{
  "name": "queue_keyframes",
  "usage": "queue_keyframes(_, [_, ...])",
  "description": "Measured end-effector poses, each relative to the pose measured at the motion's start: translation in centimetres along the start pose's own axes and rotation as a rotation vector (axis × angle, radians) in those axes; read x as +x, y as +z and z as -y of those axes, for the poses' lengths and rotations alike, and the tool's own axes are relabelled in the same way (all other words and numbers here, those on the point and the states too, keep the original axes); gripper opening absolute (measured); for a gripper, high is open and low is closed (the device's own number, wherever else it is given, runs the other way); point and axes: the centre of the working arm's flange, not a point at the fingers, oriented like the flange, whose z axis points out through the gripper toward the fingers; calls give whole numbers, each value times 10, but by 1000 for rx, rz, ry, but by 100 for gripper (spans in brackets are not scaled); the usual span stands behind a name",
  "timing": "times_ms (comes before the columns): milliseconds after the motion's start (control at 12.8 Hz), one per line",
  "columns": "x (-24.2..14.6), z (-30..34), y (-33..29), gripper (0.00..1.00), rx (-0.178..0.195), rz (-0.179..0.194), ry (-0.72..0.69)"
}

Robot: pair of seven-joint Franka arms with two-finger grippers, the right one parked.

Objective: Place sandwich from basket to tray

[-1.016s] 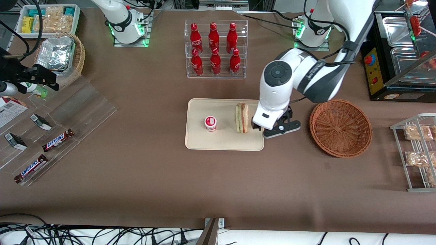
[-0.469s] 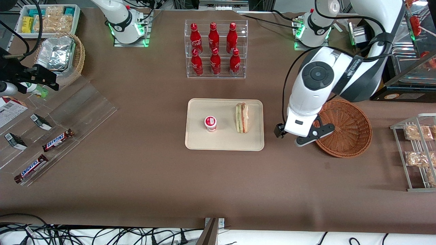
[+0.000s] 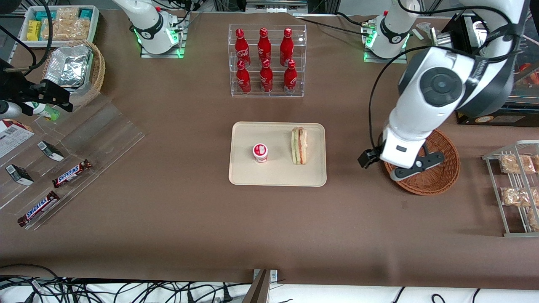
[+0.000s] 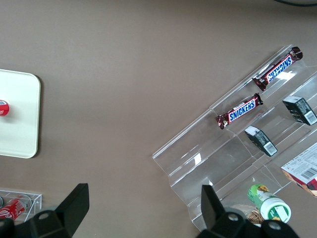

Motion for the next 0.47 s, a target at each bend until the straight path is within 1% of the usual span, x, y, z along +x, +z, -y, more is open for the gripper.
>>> queue_keyframes(156, [7, 27, -22, 100, 3, 20, 28])
queue_keyframes(312, [12, 56, -46, 100, -5, 42, 72])
queue_keyframes(469, [15, 86, -67, 100, -6, 68, 126])
